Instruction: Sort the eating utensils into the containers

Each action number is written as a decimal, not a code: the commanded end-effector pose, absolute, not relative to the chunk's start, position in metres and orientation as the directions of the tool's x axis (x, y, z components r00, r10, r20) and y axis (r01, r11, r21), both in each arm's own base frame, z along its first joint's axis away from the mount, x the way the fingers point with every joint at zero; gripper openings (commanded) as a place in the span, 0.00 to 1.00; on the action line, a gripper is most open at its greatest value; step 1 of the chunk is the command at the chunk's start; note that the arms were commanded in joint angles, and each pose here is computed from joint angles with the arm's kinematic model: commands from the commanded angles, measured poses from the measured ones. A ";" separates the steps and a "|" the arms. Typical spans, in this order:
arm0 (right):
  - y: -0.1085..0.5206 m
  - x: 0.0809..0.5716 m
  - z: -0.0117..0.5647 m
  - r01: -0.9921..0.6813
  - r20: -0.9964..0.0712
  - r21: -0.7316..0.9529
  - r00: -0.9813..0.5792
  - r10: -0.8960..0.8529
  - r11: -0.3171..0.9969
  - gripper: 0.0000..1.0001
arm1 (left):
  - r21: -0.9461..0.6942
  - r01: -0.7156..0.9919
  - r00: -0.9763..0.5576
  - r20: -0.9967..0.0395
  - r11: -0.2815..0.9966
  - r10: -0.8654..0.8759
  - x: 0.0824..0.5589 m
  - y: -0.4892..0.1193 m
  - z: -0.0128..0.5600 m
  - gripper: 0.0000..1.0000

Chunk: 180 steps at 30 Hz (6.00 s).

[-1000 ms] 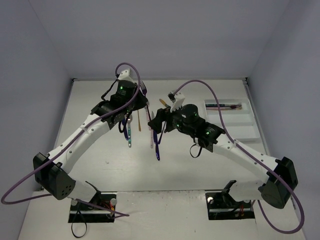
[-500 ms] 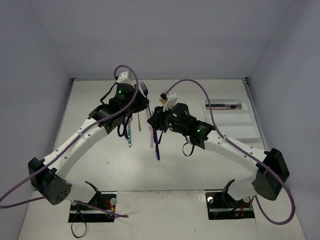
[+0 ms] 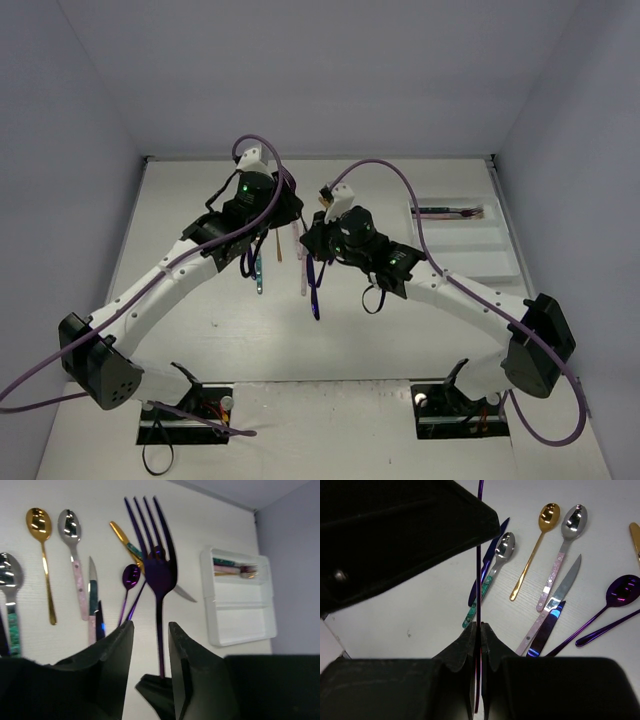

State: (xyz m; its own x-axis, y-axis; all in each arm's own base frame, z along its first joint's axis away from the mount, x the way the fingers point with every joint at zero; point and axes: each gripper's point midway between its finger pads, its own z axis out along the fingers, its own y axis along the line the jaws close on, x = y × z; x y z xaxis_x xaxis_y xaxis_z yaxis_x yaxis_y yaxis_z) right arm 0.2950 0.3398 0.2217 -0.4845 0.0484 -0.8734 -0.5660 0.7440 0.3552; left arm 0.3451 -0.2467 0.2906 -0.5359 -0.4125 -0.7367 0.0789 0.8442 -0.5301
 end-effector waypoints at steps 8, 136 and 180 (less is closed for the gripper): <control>0.290 0.346 0.250 -0.297 -0.868 0.440 -0.384 0.316 0.848 0.00 | -0.339 0.021 -0.390 -0.869 0.941 -0.305 0.345 -0.193 0.315 0.81; 0.310 0.435 0.044 0.002 -0.759 0.143 -0.641 0.111 0.990 0.00 | -0.022 -0.189 -0.441 -0.891 0.982 -0.105 0.319 -0.029 0.238 0.97; -0.116 0.374 0.071 0.865 -0.667 0.401 0.051 0.744 0.300 0.00 | -0.034 -0.178 -0.462 -0.880 0.984 -0.114 0.321 -0.033 0.232 0.97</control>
State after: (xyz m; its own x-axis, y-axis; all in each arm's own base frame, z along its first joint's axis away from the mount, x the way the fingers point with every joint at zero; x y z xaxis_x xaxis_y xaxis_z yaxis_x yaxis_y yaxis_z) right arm 0.3505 -0.1065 0.0586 -0.0560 0.7382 -0.6723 0.8737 0.3622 0.3249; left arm 0.3137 -0.0328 0.2180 -0.5042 -0.0899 -0.8589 -0.1711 0.9853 -0.0027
